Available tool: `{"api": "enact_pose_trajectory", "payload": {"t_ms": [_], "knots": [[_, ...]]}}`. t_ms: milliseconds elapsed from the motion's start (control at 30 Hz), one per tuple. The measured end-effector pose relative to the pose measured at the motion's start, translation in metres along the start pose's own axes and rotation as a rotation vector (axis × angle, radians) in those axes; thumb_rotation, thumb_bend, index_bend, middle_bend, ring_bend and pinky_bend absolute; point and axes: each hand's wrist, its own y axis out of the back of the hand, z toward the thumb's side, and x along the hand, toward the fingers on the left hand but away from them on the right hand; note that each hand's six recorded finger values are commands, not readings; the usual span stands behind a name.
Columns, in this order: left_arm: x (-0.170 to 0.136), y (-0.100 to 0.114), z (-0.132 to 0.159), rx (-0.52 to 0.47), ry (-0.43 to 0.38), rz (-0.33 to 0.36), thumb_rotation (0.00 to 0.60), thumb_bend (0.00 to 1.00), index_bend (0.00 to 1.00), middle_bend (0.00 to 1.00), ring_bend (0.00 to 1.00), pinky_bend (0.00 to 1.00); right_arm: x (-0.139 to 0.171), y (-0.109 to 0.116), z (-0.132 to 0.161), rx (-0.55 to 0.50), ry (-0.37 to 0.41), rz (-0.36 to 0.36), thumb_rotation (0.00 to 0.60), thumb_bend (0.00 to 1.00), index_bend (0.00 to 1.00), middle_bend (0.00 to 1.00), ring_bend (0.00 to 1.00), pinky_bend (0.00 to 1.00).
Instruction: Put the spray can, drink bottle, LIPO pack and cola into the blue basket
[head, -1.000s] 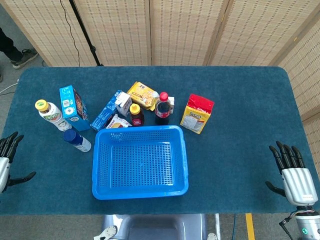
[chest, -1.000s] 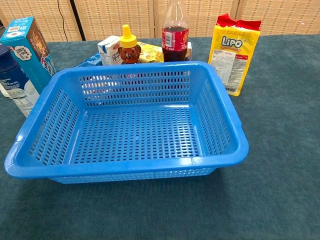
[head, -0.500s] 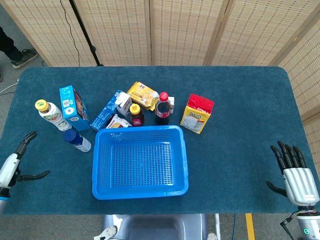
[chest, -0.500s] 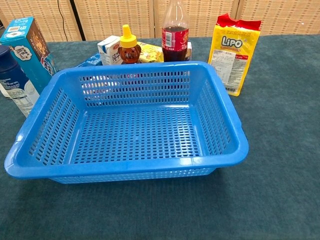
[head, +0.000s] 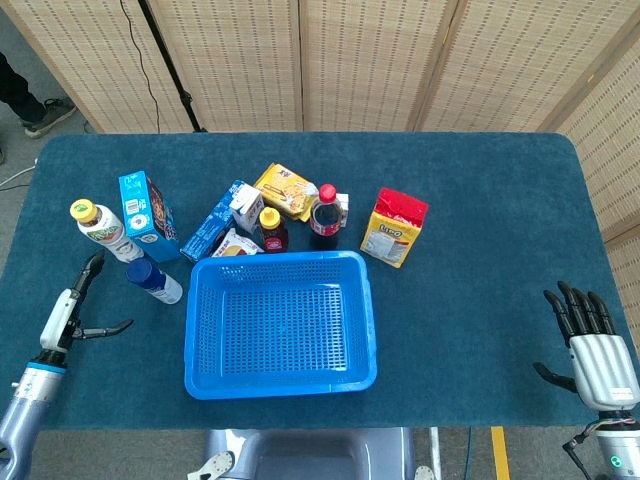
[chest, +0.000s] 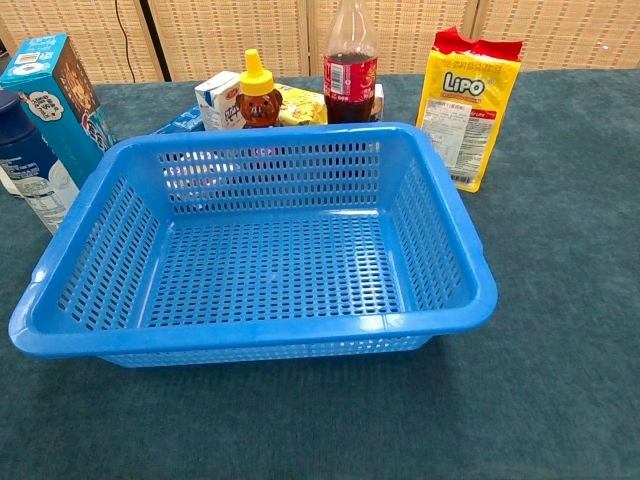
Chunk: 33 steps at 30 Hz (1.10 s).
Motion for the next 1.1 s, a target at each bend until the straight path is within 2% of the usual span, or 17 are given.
{"api": "enact_pose_trajectory", "payload": {"t_ms": [367,567,767,967,1033,1100], "knots": [[0.029,-0.025,-0.005,-0.037,-0.008,-0.08,0.6,0.01,0.0,0.0,0.0,0.0,-0.001,-0.001,-0.001,0.0,-0.003,0.008,0.6,0.0,0.0,0.0,0.0,0.0],[0.027,-0.028,-0.003,-0.041,-0.041,-0.06,0.6,0.01,0.0,0.0,0.0,0.0,-0.002,-0.003,-0.001,0.0,-0.006,0.013,0.6,0.0,0.0,0.0,0.0,0.0],[0.031,-0.038,0.0,-0.044,-0.046,-0.089,0.6,0.03,0.0,0.0,0.0,0.0,-0.001,-0.003,0.001,-0.001,0.001,0.017,0.6,0.0,0.0,0.0,0.0,0.0],[0.038,-0.043,0.007,-0.034,-0.056,-0.1,0.6,0.08,0.0,0.0,0.0,0.0,-0.001,-0.003,-0.001,-0.005,-0.005,0.016,0.6,0.0,0.0,0.0,0.0,0.0],[0.04,-0.044,0.008,-0.024,-0.051,-0.102,0.6,0.13,0.0,0.0,0.0,0.01,-0.001,-0.003,-0.001,-0.004,-0.005,0.018,0.6,0.0,0.0,0.0,0.0,0.0],[0.042,-0.046,0.009,-0.012,-0.044,-0.101,0.6,0.22,0.05,0.01,0.02,0.06,-0.001,-0.003,-0.001,-0.005,-0.004,0.02,0.6,0.0,0.0,0.0,0.0,0.0]]}}
